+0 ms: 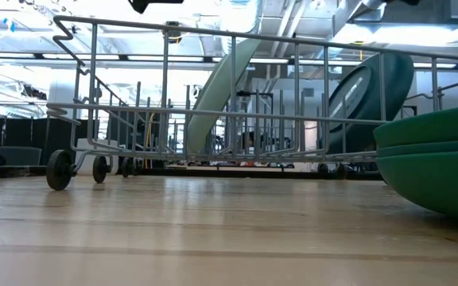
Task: Sort dishes
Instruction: Put a green plate in the dish rack
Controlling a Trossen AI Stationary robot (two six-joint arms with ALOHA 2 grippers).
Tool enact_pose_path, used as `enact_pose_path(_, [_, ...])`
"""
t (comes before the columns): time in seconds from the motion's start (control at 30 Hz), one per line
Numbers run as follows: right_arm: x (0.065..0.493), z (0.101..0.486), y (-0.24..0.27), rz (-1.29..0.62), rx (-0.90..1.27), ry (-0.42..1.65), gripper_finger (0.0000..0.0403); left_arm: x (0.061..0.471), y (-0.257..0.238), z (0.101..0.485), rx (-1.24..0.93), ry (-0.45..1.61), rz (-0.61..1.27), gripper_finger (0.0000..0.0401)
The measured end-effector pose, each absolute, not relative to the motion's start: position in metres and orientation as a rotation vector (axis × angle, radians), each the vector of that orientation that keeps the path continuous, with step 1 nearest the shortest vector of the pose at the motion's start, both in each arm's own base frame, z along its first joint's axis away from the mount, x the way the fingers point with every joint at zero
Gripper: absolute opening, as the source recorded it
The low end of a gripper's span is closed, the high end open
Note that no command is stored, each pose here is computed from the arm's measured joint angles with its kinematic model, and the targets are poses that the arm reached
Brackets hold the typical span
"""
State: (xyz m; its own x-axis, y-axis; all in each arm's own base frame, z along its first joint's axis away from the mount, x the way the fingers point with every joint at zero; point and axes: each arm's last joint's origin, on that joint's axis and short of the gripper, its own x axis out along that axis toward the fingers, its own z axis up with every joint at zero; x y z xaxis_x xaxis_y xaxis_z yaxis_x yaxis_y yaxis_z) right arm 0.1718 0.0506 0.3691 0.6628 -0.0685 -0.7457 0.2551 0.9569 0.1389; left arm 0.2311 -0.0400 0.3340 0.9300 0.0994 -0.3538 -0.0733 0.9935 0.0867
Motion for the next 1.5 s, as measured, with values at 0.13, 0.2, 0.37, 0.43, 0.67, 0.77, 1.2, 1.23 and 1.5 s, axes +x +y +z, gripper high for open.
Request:
enact_pose_path(0.13, [0.177,0.367,0.074,-0.218,0.126,0.749,0.0113,0.230,-0.051,0.335,0.060,0.346,0.045,0.0172])
enact_pose_path(0.2, [0.181,0.364,0.084,-0.186,0.055,0.754,0.0113,0.233,-0.059,0.334,0.049,0.343,0.024,0.0172])
enact_pose_path(0.37, [0.193,0.350,0.103,-0.145,-0.030,0.810,0.0113,0.243,-0.077,0.320,0.048,0.383,0.020,0.0172])
enact_pose_path(0.43, [0.199,0.344,0.109,-0.140,-0.050,0.829,0.0113,0.251,-0.082,0.310,0.038,0.424,0.030,0.0172])
enact_pose_path(0.67, [0.211,0.329,0.118,-0.171,-0.051,0.887,0.0113,0.269,-0.105,0.282,0.083,0.528,0.000,0.0172])
enact_pose_path(0.77, [0.208,0.329,0.121,-0.185,-0.005,0.887,0.0113,0.272,-0.119,0.288,0.098,0.505,-0.007,0.0172])
enact_pose_path(1.2, [0.203,0.331,0.139,-0.144,0.022,0.832,0.0113,0.275,-0.168,0.301,0.094,0.447,0.010,0.0172])
enact_pose_path(1.23, [0.202,0.330,0.140,-0.140,0.020,0.832,0.0113,0.274,-0.169,0.300,0.093,0.456,0.012,0.0172])
enact_pose_path(1.5, [0.196,0.330,0.149,-0.098,0.006,0.833,0.0113,0.258,-0.183,0.296,-0.004,0.498,0.038,0.0172])
